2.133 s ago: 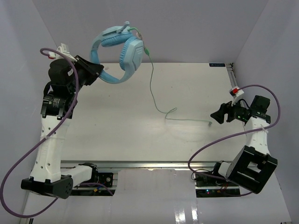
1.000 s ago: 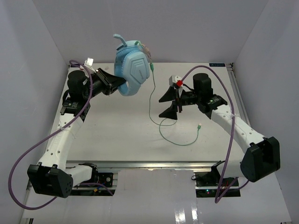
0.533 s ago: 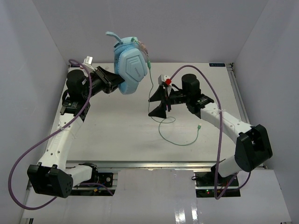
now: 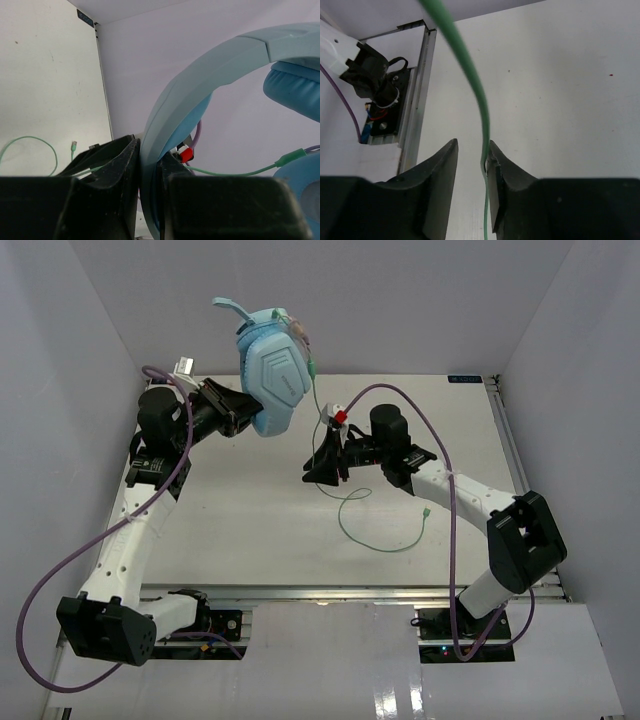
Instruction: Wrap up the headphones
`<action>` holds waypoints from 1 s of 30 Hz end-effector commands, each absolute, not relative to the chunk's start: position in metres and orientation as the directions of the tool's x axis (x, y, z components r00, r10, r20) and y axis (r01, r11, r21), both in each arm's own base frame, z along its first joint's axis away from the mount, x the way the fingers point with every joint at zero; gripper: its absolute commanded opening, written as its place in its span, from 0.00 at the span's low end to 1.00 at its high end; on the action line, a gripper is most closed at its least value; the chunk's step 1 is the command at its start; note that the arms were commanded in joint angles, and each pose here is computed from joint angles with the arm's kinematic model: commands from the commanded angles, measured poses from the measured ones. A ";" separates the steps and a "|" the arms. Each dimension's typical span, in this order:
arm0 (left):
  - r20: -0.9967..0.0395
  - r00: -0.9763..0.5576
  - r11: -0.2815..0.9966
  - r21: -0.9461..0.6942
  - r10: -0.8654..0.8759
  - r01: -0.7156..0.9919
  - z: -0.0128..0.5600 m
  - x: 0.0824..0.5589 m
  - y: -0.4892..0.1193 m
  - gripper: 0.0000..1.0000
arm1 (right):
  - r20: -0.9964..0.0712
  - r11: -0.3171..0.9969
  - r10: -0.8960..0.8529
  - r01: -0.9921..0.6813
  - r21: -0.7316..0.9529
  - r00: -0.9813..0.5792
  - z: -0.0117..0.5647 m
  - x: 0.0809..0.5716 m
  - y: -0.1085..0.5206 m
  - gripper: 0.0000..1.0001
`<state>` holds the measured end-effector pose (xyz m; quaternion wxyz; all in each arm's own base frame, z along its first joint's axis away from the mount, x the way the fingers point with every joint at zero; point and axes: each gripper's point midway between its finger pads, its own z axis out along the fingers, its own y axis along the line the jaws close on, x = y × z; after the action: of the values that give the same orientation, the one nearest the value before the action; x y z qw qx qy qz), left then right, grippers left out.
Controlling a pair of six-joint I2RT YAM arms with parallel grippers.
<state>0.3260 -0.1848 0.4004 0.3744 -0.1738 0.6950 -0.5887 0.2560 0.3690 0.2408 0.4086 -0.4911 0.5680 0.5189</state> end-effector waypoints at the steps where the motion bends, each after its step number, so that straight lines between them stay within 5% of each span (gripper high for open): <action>1: -0.363 -0.602 0.202 -0.926 -0.711 0.320 0.452 0.305 -0.180 0.00 | -0.988 -0.054 -0.064 -0.988 0.144 -0.141 0.268 0.252 0.372 0.25; 5: -0.368 -0.582 0.222 -0.925 -0.725 0.309 0.450 0.308 -0.177 0.00 | -0.988 -0.038 -0.069 -0.989 0.139 -0.137 0.272 0.247 0.365 0.08; 18: -0.580 -0.353 0.585 -0.804 -0.734 0.105 0.394 0.345 -0.122 0.00 | -0.937 0.250 -0.342 -0.955 -0.159 0.066 0.272 0.256 0.267 0.08; 25: -0.779 -0.283 0.825 -0.555 -0.560 -0.106 0.343 0.362 -0.069 0.00 | -0.659 0.312 -0.716 -0.737 -0.599 0.231 0.269 0.296 0.177 0.08; 30: -0.835 -0.366 0.911 -0.383 -0.411 -0.151 0.309 0.370 -0.055 0.00 | -0.527 0.312 -0.794 -0.540 -0.782 0.305 0.333 0.314 0.138 0.08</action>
<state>0.3629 -0.0770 0.3023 0.5097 -0.2125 0.8090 -0.2012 0.2925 0.1844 0.2662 0.5298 -0.5728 0.6235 0.0497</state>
